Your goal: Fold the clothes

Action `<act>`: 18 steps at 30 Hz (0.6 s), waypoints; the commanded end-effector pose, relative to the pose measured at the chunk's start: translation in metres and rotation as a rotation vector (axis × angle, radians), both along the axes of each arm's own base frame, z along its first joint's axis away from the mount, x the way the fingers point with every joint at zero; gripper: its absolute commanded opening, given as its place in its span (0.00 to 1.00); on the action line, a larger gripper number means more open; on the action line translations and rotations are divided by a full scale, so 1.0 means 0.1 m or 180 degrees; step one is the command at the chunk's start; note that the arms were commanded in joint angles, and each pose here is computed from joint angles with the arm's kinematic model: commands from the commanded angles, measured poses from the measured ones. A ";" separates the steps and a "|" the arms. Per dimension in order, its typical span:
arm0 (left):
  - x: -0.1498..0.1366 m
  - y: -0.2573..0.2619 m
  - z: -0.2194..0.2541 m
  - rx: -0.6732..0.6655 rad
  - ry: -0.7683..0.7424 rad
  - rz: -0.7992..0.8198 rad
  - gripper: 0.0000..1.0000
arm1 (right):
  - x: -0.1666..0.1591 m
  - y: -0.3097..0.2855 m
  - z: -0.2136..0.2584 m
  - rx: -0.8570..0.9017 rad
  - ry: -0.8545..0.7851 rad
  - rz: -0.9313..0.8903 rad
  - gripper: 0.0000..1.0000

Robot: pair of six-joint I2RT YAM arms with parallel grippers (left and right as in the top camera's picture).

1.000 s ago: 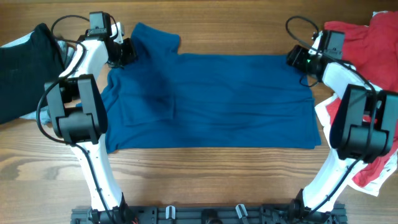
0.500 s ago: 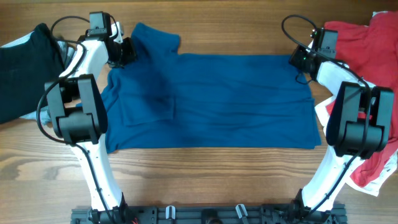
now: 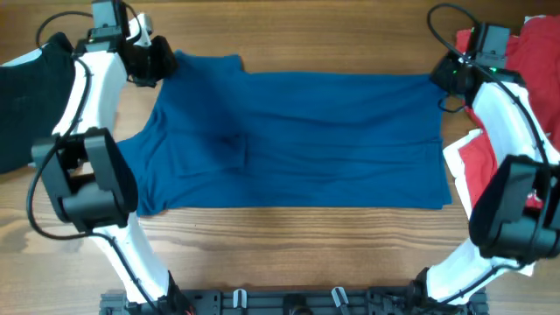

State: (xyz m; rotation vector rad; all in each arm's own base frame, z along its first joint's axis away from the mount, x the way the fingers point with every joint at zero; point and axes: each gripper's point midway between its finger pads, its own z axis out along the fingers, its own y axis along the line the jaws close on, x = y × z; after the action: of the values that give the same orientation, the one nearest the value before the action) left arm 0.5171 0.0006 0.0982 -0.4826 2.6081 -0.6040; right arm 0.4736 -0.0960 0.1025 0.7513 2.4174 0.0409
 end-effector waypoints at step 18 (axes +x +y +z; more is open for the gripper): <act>-1.74 0.25 0.20 -0.0448 0.1976 0.0155 0.04 | -1.55 -0.03 -0.07 -0.0261 0.1954 0.0075 0.05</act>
State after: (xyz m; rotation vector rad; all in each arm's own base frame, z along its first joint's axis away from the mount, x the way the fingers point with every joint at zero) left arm 0.3561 0.0236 0.1058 -0.9559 3.1067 -0.6906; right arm 0.3183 -0.0863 0.0837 0.8060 3.0200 -0.2306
